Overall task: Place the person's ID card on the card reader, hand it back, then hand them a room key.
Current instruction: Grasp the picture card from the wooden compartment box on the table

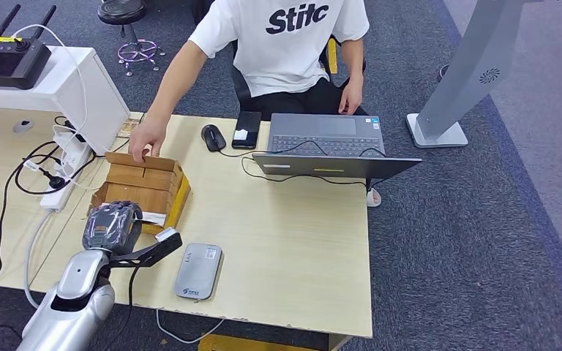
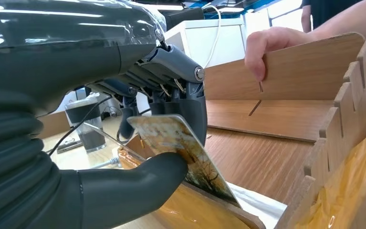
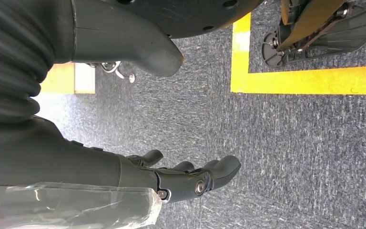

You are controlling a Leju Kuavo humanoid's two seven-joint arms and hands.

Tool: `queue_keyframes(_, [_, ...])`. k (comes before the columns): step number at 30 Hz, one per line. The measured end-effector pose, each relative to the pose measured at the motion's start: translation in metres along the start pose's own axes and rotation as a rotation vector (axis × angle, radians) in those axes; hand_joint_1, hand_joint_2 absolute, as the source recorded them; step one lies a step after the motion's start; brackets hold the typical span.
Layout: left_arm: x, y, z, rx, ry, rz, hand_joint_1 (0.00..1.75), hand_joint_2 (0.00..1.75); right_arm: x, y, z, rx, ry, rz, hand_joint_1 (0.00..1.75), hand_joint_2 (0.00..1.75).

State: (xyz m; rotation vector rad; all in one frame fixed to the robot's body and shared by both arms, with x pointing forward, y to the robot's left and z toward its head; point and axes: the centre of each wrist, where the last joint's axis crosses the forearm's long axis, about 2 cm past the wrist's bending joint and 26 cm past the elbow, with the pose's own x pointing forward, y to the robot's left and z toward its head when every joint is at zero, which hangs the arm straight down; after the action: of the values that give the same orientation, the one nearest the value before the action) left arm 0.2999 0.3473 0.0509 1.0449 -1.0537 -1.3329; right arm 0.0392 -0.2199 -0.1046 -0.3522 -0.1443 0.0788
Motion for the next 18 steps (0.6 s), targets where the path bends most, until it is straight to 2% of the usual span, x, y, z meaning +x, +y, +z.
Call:
queue_keyframes(3, [-0.0001,0.0006,-0.0009,0.001,0.0,0.0,1.47,1.75,0.0,0.0,0.0,0.0,0.0,0.001,0.0,1.75])
queue_keyframes(18, [-0.002,0.0064,-0.0054,0.036,0.008,-0.021,1.57,1.75,0.0,-0.0004,-0.0002,-0.001,-0.006,0.006,0.0,1.75])
